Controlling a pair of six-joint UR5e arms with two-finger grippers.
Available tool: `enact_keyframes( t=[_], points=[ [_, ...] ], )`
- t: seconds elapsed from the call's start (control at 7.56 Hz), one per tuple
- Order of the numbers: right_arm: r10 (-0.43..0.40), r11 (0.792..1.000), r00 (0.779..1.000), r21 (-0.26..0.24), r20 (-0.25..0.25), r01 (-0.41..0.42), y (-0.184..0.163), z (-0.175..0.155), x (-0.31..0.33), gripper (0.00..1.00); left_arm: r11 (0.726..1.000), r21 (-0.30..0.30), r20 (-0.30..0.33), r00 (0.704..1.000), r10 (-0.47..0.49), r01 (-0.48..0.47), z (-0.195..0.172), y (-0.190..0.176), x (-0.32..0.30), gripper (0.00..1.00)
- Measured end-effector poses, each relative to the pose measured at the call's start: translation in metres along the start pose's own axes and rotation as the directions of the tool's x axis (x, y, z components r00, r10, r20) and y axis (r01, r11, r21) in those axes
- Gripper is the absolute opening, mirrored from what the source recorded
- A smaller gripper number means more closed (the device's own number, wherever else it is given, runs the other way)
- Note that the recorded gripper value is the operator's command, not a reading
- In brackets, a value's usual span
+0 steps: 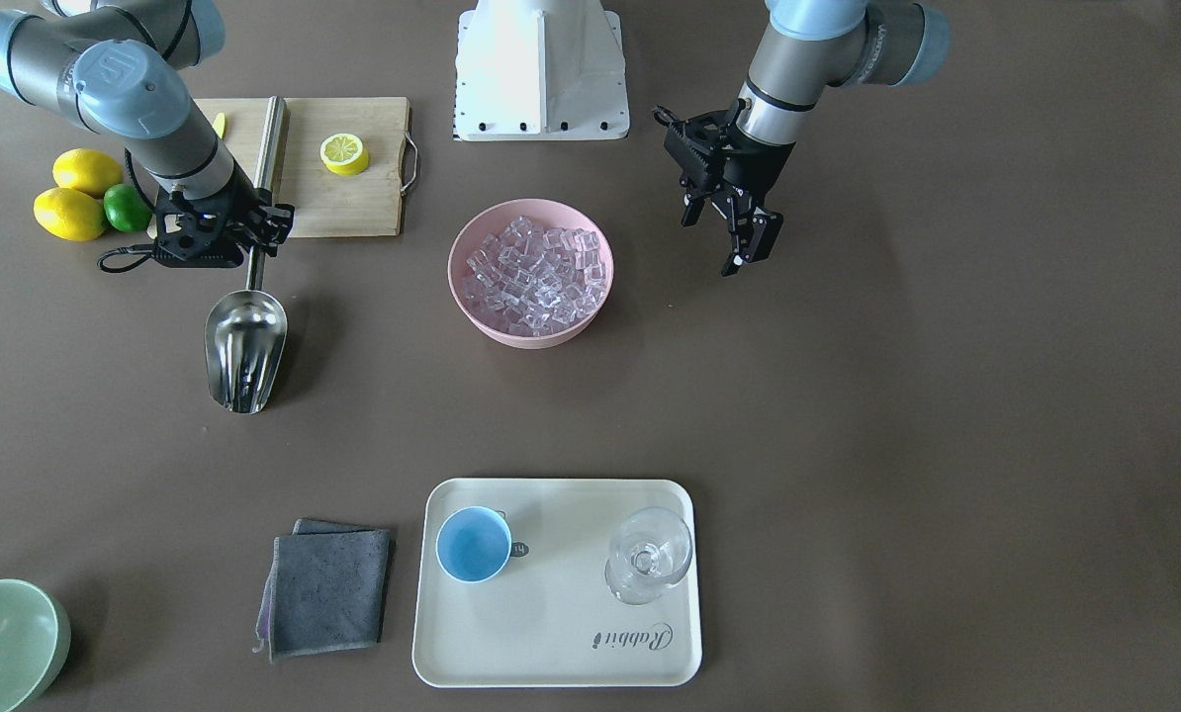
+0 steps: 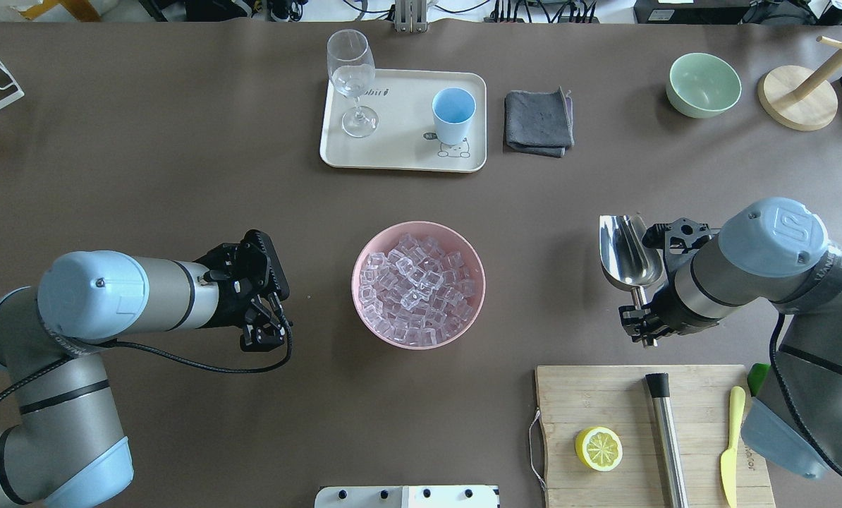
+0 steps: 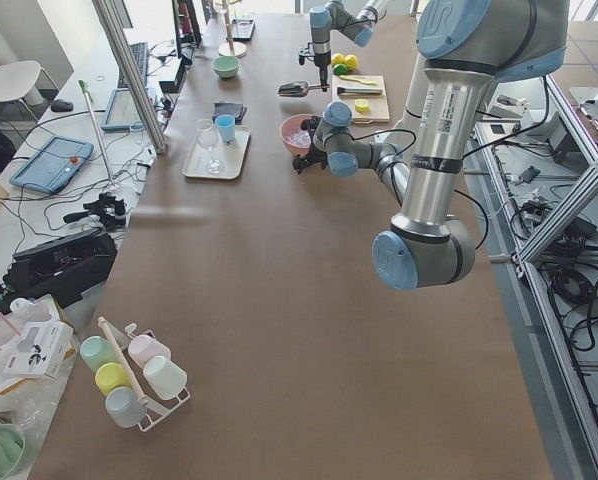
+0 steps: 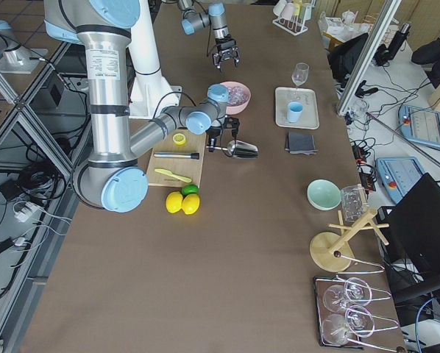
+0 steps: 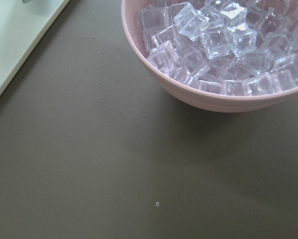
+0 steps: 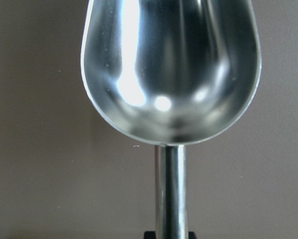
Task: Put ice in cup with scoop
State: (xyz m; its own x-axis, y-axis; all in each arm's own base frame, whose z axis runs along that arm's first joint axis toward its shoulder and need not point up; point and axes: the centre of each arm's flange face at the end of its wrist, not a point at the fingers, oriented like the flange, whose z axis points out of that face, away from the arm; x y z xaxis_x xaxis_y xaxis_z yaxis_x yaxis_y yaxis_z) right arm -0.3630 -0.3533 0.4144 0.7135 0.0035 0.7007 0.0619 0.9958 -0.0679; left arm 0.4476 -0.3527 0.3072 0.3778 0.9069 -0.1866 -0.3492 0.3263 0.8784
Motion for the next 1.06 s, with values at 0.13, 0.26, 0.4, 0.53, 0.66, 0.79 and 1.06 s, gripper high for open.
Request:
enact_keyframes(
  t=[0.13,0.26,0.4,0.53,0.66,0.79,1.06],
  points=[
    [-0.014,1.000,1.000,0.017,0.012,0.014,-0.001,-0.018,0.003,0.00,0.999,0.043,-0.007,1.000,0.003,-0.003,0.002,0.006,-0.001,0.98],
    [-0.025,0.999,1.000,0.022,0.007,0.025,-0.008,-0.039,0.005,0.00,0.997,0.075,-0.012,1.000,0.006,-0.005,0.005,0.012,-0.002,0.98],
    [-0.024,0.999,1.000,0.036,-0.005,0.024,-0.018,-0.061,0.007,0.00,0.995,0.103,-0.017,1.000,0.010,-0.008,0.007,0.016,-0.001,0.98],
    [-0.050,0.997,0.999,0.058,-0.011,0.050,-0.030,-0.080,0.012,0.00,0.992,0.126,-0.023,1.000,0.017,-0.014,0.010,0.016,0.003,0.98],
    [-0.082,0.994,0.996,0.077,-0.019,0.084,-0.039,-0.098,0.018,0.00,0.989,0.145,-0.044,0.998,0.034,-0.027,0.015,0.014,0.021,0.98],
    [-0.128,0.987,0.991,0.096,-0.036,0.131,-0.049,-0.113,0.023,0.00,0.985,0.168,-0.040,0.998,0.048,-0.041,0.019,0.011,0.039,0.98],
    [-0.230,0.967,0.969,0.093,-0.087,0.237,-0.067,-0.130,0.037,0.00,0.977,0.206,-0.009,0.998,0.058,-0.054,0.023,0.001,0.063,0.98]
  ],
)
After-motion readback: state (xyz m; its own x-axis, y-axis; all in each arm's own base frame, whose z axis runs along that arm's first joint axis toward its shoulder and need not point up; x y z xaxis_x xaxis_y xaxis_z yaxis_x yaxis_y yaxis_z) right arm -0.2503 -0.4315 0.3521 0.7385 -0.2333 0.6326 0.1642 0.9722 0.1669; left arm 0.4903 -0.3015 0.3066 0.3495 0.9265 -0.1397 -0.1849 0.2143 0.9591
